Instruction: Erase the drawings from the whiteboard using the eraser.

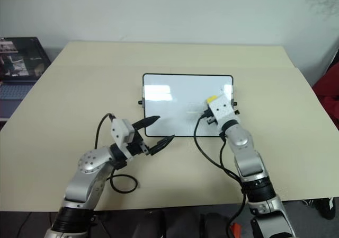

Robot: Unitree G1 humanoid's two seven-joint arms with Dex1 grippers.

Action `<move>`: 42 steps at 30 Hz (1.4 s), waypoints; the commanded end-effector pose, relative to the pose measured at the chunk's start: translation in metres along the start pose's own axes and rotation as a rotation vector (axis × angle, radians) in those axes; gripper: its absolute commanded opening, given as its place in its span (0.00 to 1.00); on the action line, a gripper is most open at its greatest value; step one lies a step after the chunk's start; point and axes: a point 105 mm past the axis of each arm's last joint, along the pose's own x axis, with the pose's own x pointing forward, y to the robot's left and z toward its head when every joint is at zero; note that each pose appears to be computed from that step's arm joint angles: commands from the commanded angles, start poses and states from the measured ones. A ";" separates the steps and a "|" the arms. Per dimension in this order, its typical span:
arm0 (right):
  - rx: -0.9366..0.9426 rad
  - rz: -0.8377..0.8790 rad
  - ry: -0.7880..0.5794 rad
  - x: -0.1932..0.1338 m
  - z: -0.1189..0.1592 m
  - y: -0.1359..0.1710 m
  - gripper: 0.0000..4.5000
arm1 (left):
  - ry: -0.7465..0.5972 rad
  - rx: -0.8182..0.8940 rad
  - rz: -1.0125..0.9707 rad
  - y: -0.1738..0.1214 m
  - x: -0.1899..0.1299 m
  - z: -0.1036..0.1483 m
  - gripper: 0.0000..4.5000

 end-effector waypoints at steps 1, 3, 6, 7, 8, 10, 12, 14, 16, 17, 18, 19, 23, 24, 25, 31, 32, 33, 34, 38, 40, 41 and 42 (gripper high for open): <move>-0.002 0.016 -0.004 -0.010 0.014 -0.005 0.29 | -0.037 0.040 -0.008 0.000 0.002 0.013 1.00; -0.025 -0.017 -0.057 -0.015 0.036 -0.016 0.29 | -0.036 0.040 -0.006 0.001 0.002 0.013 1.00; -0.072 -0.117 -0.103 -0.013 0.055 -0.042 0.29 | -0.037 0.037 -0.010 0.000 0.004 0.012 1.00; -0.080 -0.138 -0.105 -0.011 0.057 -0.048 0.29 | -0.038 0.036 -0.011 0.000 0.004 0.012 1.00; -0.088 -0.155 -0.100 -0.008 0.056 -0.053 0.29 | -0.039 0.035 -0.013 -0.001 0.005 0.012 1.00; -0.098 -0.181 -0.096 -0.001 0.055 -0.059 0.29 | -0.040 0.035 -0.016 -0.001 0.005 0.013 1.00; -0.108 -0.214 -0.100 0.005 0.055 -0.066 0.29 | -0.041 0.035 -0.017 -0.001 0.006 0.013 1.00; -0.121 -0.233 -0.092 0.010 0.051 -0.070 0.29 | -0.040 0.035 -0.019 -0.001 0.006 0.013 1.00; -0.125 -0.242 -0.079 0.014 0.044 -0.073 0.29 | -0.039 0.035 -0.019 -0.002 0.006 0.013 1.00; -0.125 -0.245 -0.069 0.016 0.039 -0.074 0.29 | -0.039 0.035 -0.018 -0.002 0.005 0.013 1.00; -0.123 -0.239 -0.054 0.017 0.032 -0.073 0.29 | -0.038 0.035 -0.018 -0.002 0.005 0.013 1.00; -0.117 -0.227 -0.037 0.018 0.026 -0.070 0.29 | -0.038 0.035 -0.016 -0.002 0.005 0.013 1.00; 0.024 -0.128 0.060 0.017 -0.006 -0.047 0.29 | -0.037 0.034 -0.011 -0.002 0.003 0.012 1.00; 0.084 -0.094 0.095 0.015 -0.018 -0.039 0.29 | -0.037 0.033 -0.010 -0.002 0.003 0.011 1.00; 0.136 -0.068 0.120 0.013 -0.026 -0.032 0.29 | -0.037 0.033 -0.009 -0.002 0.003 0.011 1.00; 0.179 0.024 0.179 0.006 -0.038 -0.012 0.29 | -0.035 0.032 -0.010 -0.002 0.002 0.010 1.00; 0.171 0.032 0.183 0.005 -0.038 -0.011 0.29 | -0.034 0.032 -0.010 -0.002 0.002 0.010 1.00; 0.163 0.037 0.177 0.005 -0.036 -0.010 0.29 | -0.034 0.032 -0.010 -0.001 0.002 0.010 1.00; 0.156 0.037 0.161 0.004 -0.031 -0.011 0.29 | -0.034 0.032 -0.011 -0.001 0.002 0.010 1.00; 0.131 0.022 0.058 -0.002 0.006 -0.021 0.29 | -0.033 0.033 -0.011 -0.001 0.002 0.009 1.00; 0.116 0.011 0.018 -0.011 0.023 -0.030 0.29 | -0.033 0.032 -0.010 -0.001 0.001 0.009 1.00; 0.097 0.000 0.012 -0.016 0.027 -0.035 0.29 | -0.031 0.031 -0.010 -0.001 0.001 0.008 1.00; 0.068 -0.007 0.019 -0.021 0.026 -0.038 0.29 | -0.029 0.030 -0.012 -0.001 0.000 0.008 1.00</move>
